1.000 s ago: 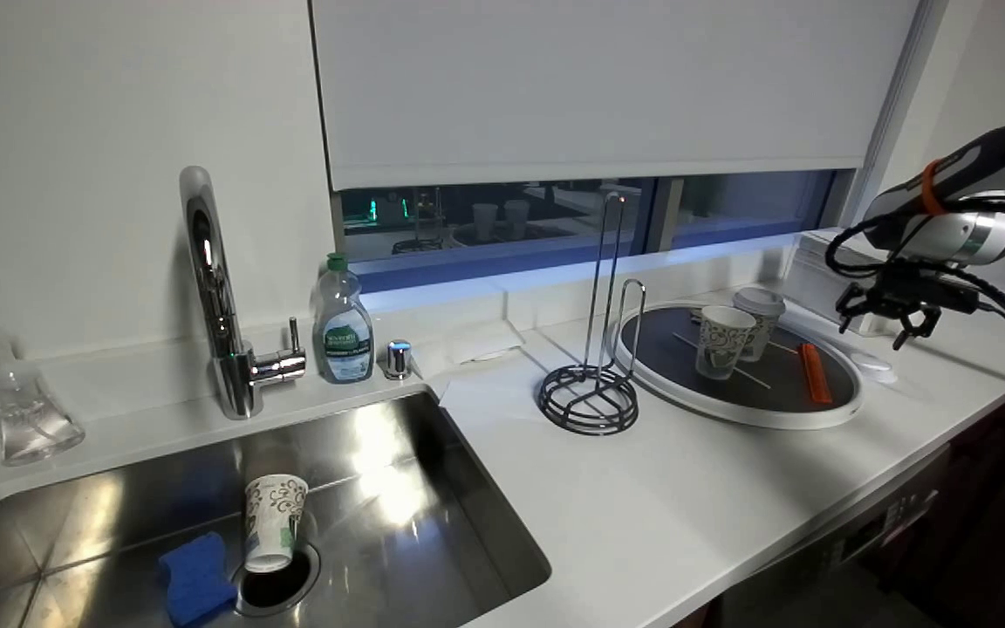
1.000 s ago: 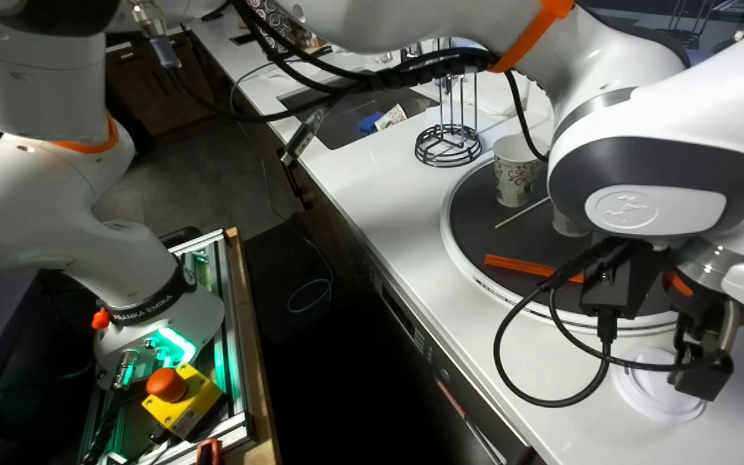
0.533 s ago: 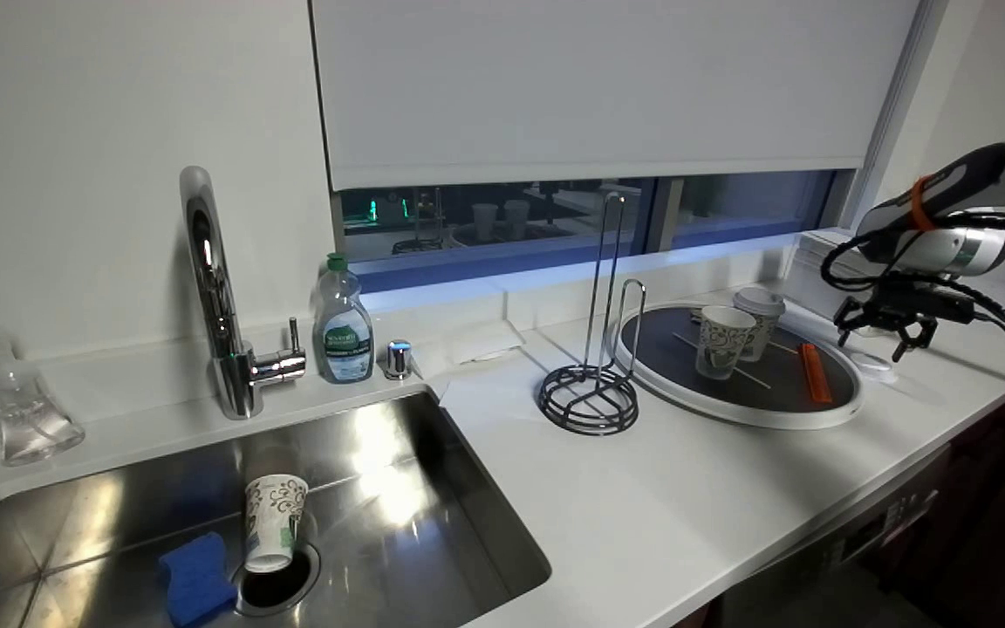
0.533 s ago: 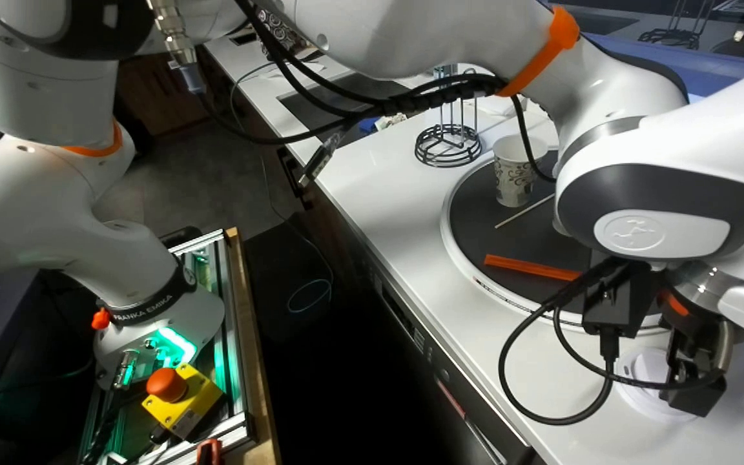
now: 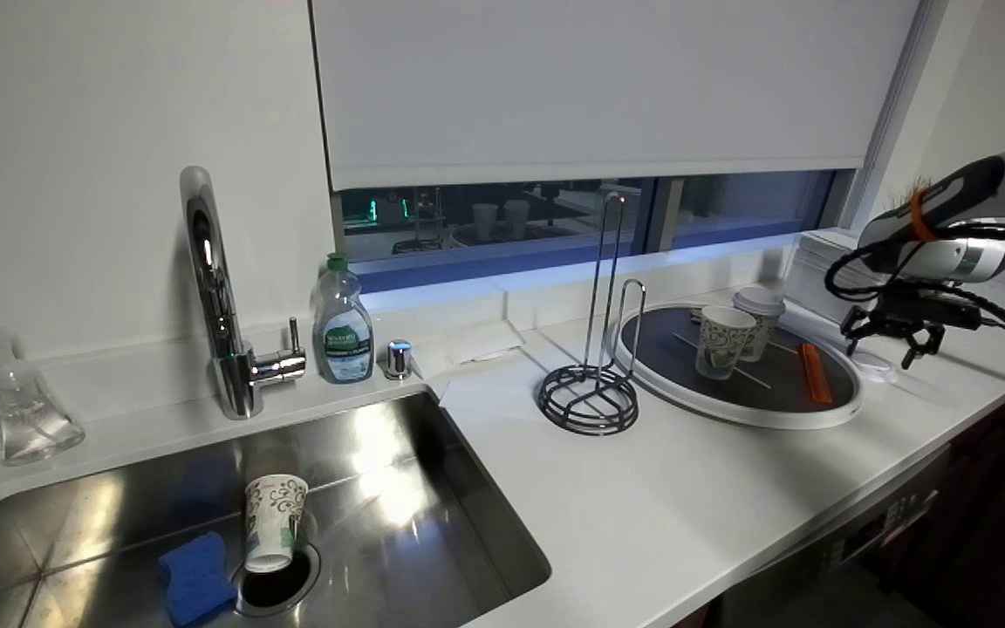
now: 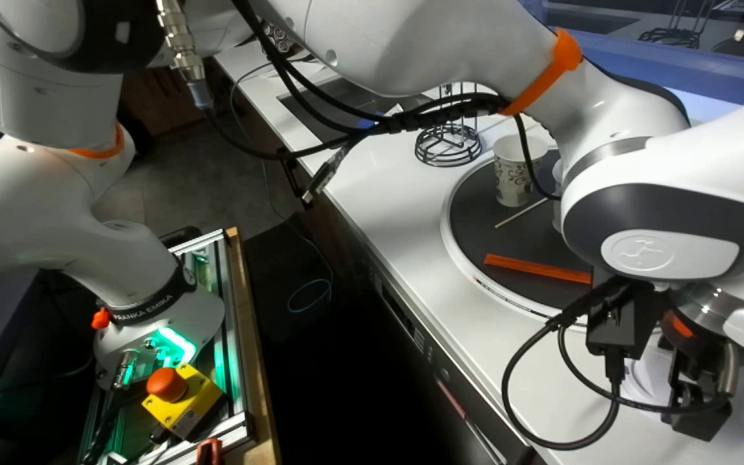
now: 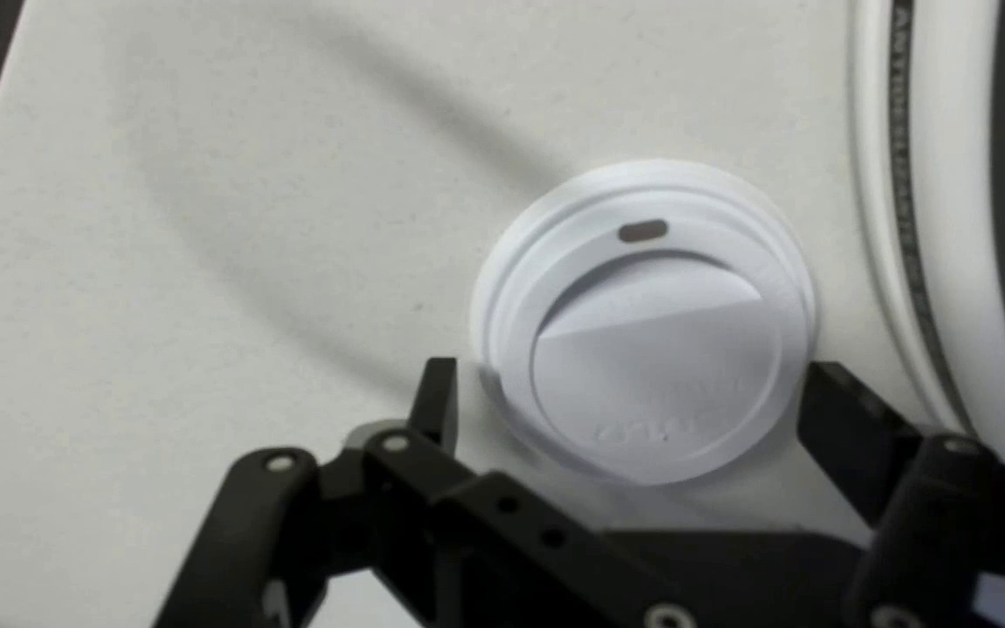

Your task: Remove the stick from the cup, put it on the tray, pick up the lid and cover the cup

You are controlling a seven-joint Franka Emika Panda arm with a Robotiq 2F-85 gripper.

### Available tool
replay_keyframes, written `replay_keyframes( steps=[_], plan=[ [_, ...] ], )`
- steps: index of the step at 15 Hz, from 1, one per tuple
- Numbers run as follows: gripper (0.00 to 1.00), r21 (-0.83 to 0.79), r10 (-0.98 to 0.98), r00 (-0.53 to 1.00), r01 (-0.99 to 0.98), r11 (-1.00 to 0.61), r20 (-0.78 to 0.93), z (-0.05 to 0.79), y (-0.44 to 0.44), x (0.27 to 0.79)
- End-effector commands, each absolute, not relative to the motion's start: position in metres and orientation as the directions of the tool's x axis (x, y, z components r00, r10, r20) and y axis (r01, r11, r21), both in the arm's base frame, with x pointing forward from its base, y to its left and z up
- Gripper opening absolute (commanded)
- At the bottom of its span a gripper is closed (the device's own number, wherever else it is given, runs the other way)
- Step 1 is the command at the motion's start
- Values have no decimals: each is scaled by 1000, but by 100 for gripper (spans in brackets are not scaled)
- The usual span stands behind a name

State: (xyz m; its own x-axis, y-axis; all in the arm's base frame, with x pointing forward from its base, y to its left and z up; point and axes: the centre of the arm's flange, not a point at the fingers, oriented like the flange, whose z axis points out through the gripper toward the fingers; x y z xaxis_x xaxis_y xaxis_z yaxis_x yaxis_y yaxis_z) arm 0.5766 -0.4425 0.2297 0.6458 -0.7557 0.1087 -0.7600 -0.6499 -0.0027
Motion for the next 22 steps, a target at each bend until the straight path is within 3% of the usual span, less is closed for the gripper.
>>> replay_keyframes(
  steps=[1, 14, 16, 18, 22],
  plan=[
    [100, 7, -752, 654, -755, -656, 84, 224, -450, 582],
    [100, -4, -749, 658, -751, -660, 81, 216, -446, 587],
    [73, -9, -750, 656, -752, -659, 83, 218, -445, 587],
    [58, -15, -749, 655, -752, -659, 98, 226, -445, 588],
    [46, -18, -747, 654, -751, -660, 117, 235, -445, 590]
  ],
)
